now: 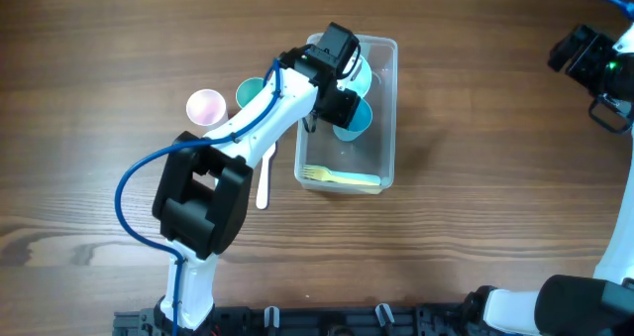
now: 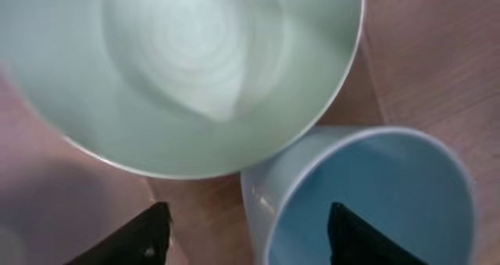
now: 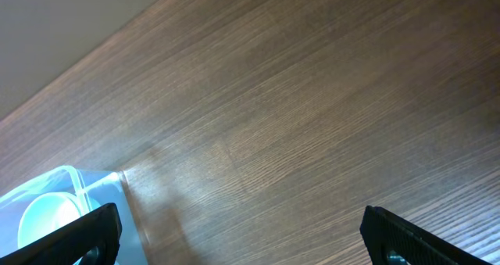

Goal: Pack container
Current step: 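Place the blue cup into the container with the left gripper, then grasp the pink cup with the left gripper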

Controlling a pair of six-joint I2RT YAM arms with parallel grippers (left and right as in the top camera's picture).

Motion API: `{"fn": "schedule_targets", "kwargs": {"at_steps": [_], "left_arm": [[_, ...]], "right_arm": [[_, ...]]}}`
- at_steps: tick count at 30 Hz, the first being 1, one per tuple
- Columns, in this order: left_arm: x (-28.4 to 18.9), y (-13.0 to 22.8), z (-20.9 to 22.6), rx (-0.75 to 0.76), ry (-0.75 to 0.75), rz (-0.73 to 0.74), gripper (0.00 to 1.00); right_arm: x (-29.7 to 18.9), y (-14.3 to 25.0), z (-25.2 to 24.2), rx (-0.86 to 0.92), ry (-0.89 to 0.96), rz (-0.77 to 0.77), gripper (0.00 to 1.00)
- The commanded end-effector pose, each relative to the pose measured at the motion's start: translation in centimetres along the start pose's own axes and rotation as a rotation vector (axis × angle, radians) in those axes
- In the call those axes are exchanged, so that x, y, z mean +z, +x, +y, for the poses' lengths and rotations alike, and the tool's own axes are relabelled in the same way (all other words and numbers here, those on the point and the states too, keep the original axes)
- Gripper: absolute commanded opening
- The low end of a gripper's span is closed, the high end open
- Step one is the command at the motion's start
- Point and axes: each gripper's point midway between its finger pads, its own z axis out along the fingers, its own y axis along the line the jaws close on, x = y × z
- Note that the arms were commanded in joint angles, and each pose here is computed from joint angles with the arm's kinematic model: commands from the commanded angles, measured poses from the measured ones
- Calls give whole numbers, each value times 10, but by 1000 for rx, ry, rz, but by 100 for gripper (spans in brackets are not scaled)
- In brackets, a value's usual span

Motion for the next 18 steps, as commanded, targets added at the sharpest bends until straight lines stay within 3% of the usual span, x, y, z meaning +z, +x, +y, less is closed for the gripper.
{"fn": "schedule_targets", "kwargs": {"at_steps": [1,7,11,15,18], "left_arm": [[-36,-33,-7,-13,10,-92,78],[-88,-50,-8,-75,11,-176,82],[-118,-28,49,-274,-126,-139,84],[-134,10,118,-494,-168,-31,84],[-131,40,156,-607,-187,64,78]], "right_arm": [[4,1,0,16,-2,10,100],[4,1,0,16,-2,10,100],[4,1,0,16,-2,10,100],[4,1,0,15,-2,10,100],[4,1,0,16,-2,10,100]]}}
